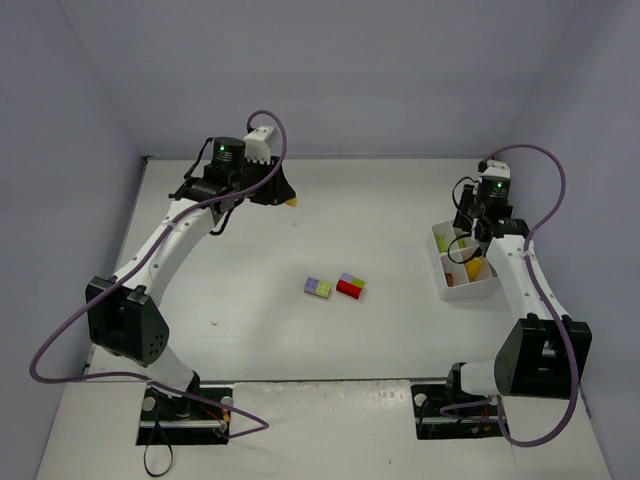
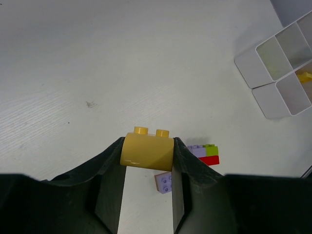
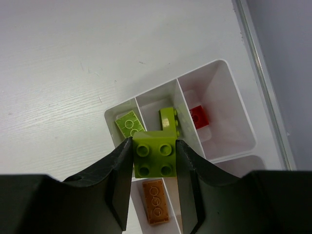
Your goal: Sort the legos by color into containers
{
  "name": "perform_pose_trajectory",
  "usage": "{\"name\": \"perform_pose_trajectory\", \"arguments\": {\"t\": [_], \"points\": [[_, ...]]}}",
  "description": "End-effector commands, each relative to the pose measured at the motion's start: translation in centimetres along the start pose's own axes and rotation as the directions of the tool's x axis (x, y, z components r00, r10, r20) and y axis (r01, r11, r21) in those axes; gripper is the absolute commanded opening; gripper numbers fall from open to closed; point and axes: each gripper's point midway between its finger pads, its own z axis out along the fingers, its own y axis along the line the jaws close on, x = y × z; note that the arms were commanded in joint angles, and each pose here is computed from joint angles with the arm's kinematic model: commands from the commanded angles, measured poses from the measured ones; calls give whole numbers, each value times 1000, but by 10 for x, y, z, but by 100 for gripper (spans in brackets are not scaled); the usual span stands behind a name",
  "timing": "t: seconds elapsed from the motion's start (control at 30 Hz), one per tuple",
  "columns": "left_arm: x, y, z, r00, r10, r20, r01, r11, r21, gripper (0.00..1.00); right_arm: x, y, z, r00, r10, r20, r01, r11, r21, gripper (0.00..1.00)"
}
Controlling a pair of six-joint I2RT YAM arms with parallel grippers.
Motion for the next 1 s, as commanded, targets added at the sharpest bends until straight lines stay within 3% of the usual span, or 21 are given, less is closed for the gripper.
{"name": "perform_pose_trajectory", "arguments": {"t": [0.0,0.4,0.97], "points": [[-26,-17,-19,997,44,66,-46,999,30,2,-16,-6,6,999,24,44,-25,999,35,0],[-4,-15,-32,997,66,47,-66,998,15,2,3,-7,26,999,24,-31,-23,998,53,1],[3,-10,-38,993,117,27,-116,993,-10,2,1,-17,41,999,-16,-47,21,993,114,5]]}}
